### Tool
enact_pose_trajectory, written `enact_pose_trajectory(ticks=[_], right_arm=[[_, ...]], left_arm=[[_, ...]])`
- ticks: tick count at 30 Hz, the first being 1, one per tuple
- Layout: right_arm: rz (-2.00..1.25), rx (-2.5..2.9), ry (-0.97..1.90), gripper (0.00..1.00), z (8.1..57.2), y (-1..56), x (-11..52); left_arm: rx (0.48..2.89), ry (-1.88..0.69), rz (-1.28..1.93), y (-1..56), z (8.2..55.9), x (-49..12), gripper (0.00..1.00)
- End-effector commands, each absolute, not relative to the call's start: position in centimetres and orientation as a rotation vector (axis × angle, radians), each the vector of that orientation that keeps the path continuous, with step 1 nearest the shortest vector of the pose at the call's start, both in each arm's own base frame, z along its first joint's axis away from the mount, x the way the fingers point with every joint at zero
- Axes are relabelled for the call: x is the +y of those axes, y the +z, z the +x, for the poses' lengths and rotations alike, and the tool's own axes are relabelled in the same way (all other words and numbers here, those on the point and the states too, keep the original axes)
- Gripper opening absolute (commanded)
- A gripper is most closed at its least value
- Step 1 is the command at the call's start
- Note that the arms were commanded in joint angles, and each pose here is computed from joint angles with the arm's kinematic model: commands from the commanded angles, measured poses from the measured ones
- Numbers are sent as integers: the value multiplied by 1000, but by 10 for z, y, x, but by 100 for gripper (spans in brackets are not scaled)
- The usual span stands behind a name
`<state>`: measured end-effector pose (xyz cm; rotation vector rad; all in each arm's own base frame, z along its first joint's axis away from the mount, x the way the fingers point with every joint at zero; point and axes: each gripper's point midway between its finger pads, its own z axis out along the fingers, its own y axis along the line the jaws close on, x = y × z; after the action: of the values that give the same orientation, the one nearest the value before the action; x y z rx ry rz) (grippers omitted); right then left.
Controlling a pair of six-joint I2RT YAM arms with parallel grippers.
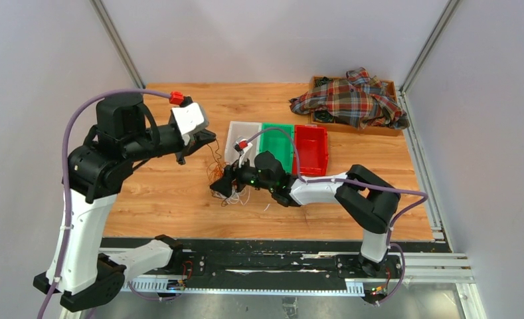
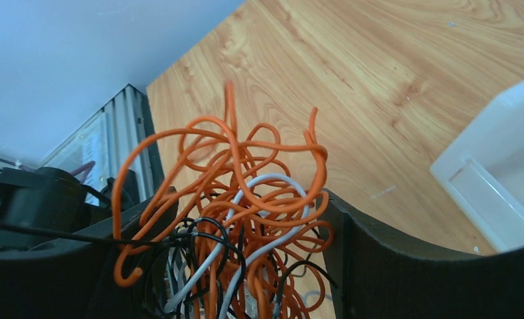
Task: Untangle the cables
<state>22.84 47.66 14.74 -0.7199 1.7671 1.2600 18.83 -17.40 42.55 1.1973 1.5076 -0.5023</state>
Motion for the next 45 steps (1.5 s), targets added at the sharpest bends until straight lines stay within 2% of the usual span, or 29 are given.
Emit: enact_pose_trajectory(ticks=[1, 15, 18, 23, 26, 30, 45], right_arm=[[-681, 1801, 1191, 75, 234, 121, 473], [-672, 1926, 1112, 73, 229, 64, 460], [-661, 1899, 1111, 76, 229, 78, 457], [-679, 1810, 1102, 88, 228, 130, 448], [-710, 1761, 1115, 90, 222, 155, 443], [-734, 1723, 1128, 91, 216, 176, 438], [-792, 1586, 1281, 88, 198, 232, 451]], left_arm=[[1412, -443, 1169, 460, 192, -172, 0], [1247, -260, 1066, 541, 197, -153, 0], [1268, -279, 1083, 529, 195, -154, 0], [1356, -295, 1143, 481, 196, -155, 0], [1392, -290, 1179, 457, 195, -154, 0], [1426, -302, 1207, 437, 195, -154, 0], [1443, -340, 1216, 428, 192, -158, 0]])
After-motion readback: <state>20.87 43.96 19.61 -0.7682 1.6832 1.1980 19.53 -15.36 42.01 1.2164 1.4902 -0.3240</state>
